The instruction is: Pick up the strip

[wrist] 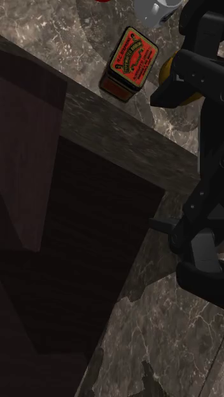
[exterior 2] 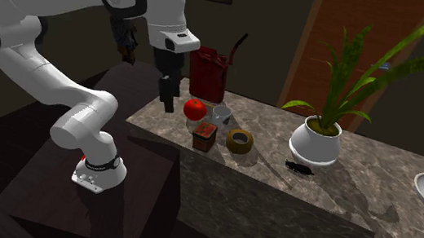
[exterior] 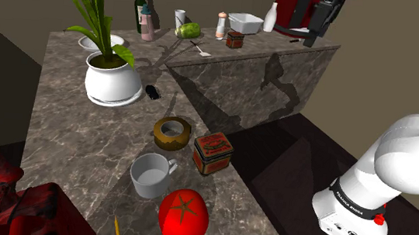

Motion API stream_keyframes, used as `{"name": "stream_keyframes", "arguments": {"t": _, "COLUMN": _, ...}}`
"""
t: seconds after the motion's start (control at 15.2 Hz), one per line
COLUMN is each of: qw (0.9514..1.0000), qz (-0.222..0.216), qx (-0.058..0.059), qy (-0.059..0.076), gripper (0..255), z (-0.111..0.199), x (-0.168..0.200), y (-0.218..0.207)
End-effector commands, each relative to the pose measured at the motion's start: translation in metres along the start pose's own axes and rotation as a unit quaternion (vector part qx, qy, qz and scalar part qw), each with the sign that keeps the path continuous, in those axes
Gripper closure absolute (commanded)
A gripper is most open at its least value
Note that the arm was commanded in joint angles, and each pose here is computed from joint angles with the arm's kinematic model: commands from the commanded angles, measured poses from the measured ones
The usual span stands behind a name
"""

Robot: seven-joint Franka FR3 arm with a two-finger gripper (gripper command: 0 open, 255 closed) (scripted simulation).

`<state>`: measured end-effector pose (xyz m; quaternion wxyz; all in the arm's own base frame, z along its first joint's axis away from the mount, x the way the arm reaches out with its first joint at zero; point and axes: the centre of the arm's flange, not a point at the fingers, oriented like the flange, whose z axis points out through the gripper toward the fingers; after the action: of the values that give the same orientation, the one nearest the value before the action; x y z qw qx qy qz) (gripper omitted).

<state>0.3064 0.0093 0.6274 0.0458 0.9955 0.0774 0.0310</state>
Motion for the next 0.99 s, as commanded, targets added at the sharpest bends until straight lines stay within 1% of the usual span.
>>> {"name": "stream_keyframes", "arguments": {"t": 0.0, "qw": 1.0, "qz": 0.0, "qx": 0.0, "qy": 0.0, "gripper": 0, "z": 0.0, "x": 0.0, "y": 0.0}}
{"name": "stream_keyframes", "arguments": {"t": 0.92, "qw": 0.9998, "qz": 0.008, "qx": 0.016, "qy": -0.012, "gripper": 0, "z": 0.13, "x": 0.099, "y": -0.086}}
